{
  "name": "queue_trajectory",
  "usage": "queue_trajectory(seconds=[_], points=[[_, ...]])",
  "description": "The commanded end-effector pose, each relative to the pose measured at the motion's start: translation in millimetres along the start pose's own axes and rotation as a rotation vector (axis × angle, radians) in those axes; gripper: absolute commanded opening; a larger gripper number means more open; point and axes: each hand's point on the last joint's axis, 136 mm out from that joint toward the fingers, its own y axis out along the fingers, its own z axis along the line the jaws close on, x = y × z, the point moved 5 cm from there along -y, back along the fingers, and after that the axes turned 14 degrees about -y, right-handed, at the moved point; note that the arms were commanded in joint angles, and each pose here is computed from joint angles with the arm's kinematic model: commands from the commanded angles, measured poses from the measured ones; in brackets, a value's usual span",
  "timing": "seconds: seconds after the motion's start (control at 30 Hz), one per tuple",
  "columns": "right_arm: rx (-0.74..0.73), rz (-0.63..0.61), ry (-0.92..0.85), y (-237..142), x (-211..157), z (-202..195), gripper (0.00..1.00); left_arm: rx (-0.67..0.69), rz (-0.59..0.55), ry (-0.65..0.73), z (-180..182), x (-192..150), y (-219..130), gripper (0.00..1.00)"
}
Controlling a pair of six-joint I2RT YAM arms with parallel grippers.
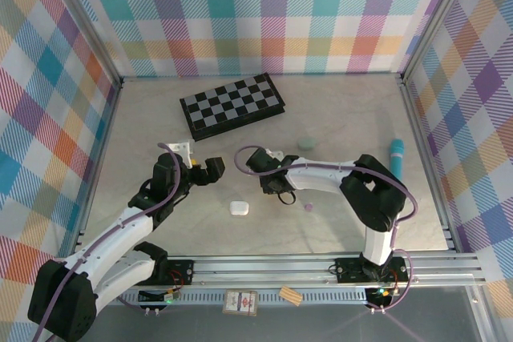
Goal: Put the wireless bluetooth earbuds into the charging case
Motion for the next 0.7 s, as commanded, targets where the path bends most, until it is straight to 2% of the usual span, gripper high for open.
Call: queue_trajectory(seconds=[0.0, 0.07, 0.23, 0.3, 0.5, 0.67], points=[[0.085, -0.058, -0.142, -21.5, 3.9, -5.1, 0.26, -0.054, 0.013, 0.067, -13.0, 7.0, -4.9, 1.00], [0.143, -0.110, -0.251, -35.6, 7.9, -9.4, 0.22, -0.121, 0.038, 0.139, -25.4, 7.7, -8.0, 1.00], [0.422, -0.227, -0.499, -89.2, 11.4, -23.0, 0.19, -0.319, 0.098, 0.336, -60.8, 7.2, -23.1, 1.00], [0.465, -0.272, -0.579, -112.6, 14.9, -32.8, 0.17, -0.390, 0.104, 0.400, -74.9, 6.6, -30.2, 1.00], [0.609, -0.326, -0.726, -169.1, 22.3, -50.2, 0.16, -0.606, 0.153, 0.607, -112.4, -6.9, -46.7, 0.96], [0.731, -0.386, -0.809, -202.8, 29.9, -47.8, 0.16, -0.794, 0.208, 0.670, -138.0, -13.6, -48.6, 0.90]])
